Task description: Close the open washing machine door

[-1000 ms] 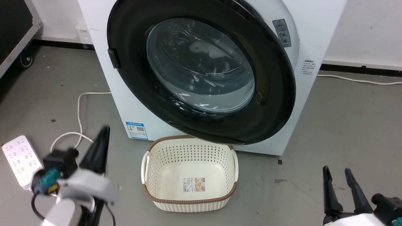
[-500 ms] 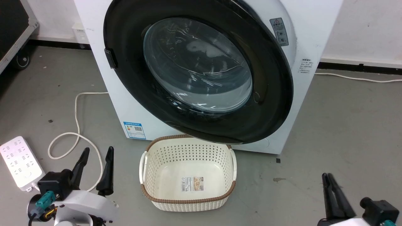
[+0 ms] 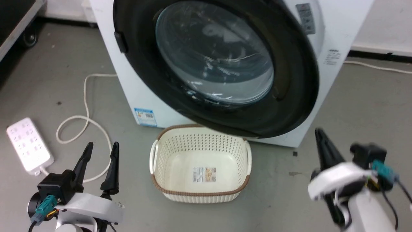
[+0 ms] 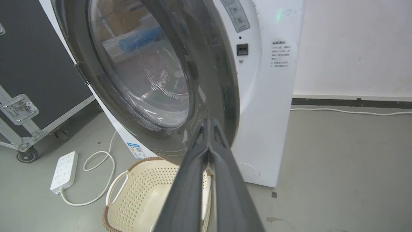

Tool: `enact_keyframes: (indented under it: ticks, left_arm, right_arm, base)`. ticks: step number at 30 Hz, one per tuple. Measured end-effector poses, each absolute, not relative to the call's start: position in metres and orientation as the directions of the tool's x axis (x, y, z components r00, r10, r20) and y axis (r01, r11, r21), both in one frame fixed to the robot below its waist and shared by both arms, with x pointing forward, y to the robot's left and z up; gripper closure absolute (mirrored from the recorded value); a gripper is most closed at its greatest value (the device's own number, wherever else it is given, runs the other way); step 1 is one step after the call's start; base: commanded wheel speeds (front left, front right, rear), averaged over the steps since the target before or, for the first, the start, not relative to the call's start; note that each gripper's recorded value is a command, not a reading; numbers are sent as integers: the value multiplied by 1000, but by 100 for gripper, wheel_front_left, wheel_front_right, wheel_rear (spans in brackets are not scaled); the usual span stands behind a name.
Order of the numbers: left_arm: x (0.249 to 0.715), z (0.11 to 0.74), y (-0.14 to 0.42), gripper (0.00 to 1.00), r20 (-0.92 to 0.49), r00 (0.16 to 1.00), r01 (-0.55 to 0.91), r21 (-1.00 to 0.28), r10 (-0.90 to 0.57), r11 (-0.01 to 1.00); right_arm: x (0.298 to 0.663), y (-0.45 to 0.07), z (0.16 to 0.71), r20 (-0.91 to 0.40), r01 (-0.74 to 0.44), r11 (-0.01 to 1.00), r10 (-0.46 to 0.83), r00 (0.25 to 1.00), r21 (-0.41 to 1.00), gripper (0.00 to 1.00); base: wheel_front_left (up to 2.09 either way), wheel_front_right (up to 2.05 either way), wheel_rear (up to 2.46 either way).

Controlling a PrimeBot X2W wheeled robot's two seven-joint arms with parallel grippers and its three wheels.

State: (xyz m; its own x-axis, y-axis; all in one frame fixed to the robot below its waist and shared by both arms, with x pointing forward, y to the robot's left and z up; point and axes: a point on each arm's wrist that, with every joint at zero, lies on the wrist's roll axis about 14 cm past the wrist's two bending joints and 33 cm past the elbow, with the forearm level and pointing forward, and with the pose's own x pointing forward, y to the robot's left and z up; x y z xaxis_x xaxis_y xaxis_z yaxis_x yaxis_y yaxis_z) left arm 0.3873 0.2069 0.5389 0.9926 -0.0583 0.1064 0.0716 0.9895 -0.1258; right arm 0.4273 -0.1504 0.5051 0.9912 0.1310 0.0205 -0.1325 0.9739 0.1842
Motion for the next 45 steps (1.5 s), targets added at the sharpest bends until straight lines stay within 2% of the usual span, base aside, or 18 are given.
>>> enact_keyframes:
  ticks: [3, 12, 26, 37, 45]
  left_arm:
    - [389, 534, 214, 0, 93, 995, 51, -116, -40, 992]
    - [393, 526, 229, 0, 79, 997, 13, -110, -4, 994]
    - [409, 511, 241, 0, 49, 999, -13, -114, 19, 993]
    - [417, 491, 252, 0, 6, 999, -44, -109, 45, 993]
    - [417, 491, 254, 0, 10, 998, -54, -111, 55, 992]
  right_arm:
    - [459, -146, 504, 7, -136, 976, 137, 991, 171, 100]
    - [501, -140, 487, -51, -127, 981, 136, 989, 145, 100]
    - [575, -164, 502, -7, -22, 998, 23, 1000, 66, 100]
    - [617, -172, 502, 6, 31, 999, -31, 999, 34, 100]
    - [621, -176, 514, 42, 49, 998, -50, 998, 27, 100]
  base:
    - [0, 0, 0]
    - [0, 0, 0]
    - [0, 0, 0]
    - [0, 0, 0]
    - [0, 0, 0]
